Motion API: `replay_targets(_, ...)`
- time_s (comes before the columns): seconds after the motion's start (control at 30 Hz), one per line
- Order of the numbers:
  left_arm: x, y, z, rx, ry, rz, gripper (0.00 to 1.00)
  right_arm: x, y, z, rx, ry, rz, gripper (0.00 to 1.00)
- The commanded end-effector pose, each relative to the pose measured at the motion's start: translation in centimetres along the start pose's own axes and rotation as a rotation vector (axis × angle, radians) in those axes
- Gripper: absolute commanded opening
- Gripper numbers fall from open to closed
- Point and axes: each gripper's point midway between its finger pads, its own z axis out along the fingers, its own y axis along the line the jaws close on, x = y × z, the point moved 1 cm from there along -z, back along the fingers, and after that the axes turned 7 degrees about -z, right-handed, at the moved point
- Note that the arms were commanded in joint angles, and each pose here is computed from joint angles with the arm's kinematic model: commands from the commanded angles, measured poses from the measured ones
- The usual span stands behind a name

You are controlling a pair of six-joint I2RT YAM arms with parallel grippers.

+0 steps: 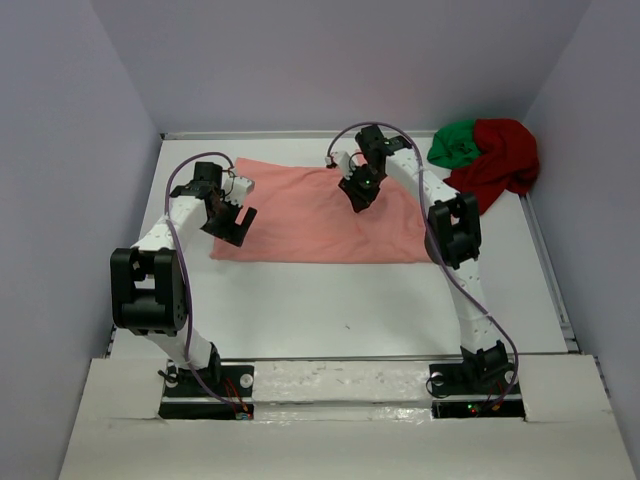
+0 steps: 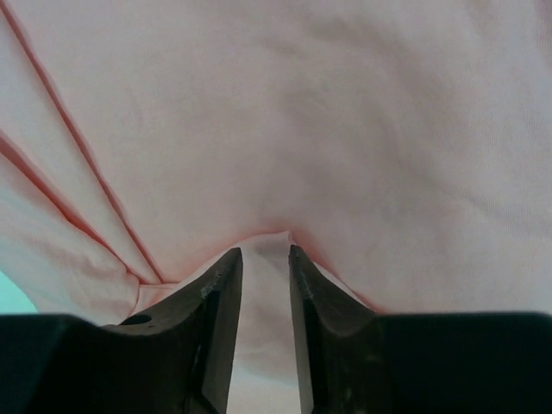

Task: Fold and stack the t-shirts
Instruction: Fold the flattened tshirt in 1/3 of the way

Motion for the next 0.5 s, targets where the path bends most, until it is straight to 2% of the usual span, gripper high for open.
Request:
replay_targets(0.0, -0.3, -0.6, -1.2, 0.014, -0.028, 0.005, 0.99, -2.1, -0.1, -1.7, 0.041, -0.048, -0.048, 0.36)
replay_targets(0.27, -0.2, -0.6, -1.1, 0.014, -0.023, 0.007, 0.99, -1.0, -0.1, -0.4, 0.03, -0.017, -0.039, 0.42)
replay_targets(0.47, -0.1, -0.6, -1.1, 0.017, -0.019, 0.007, 0.99, -0.4, -0.2, 0.1, 0.029, 0.004, -0.045, 0.41)
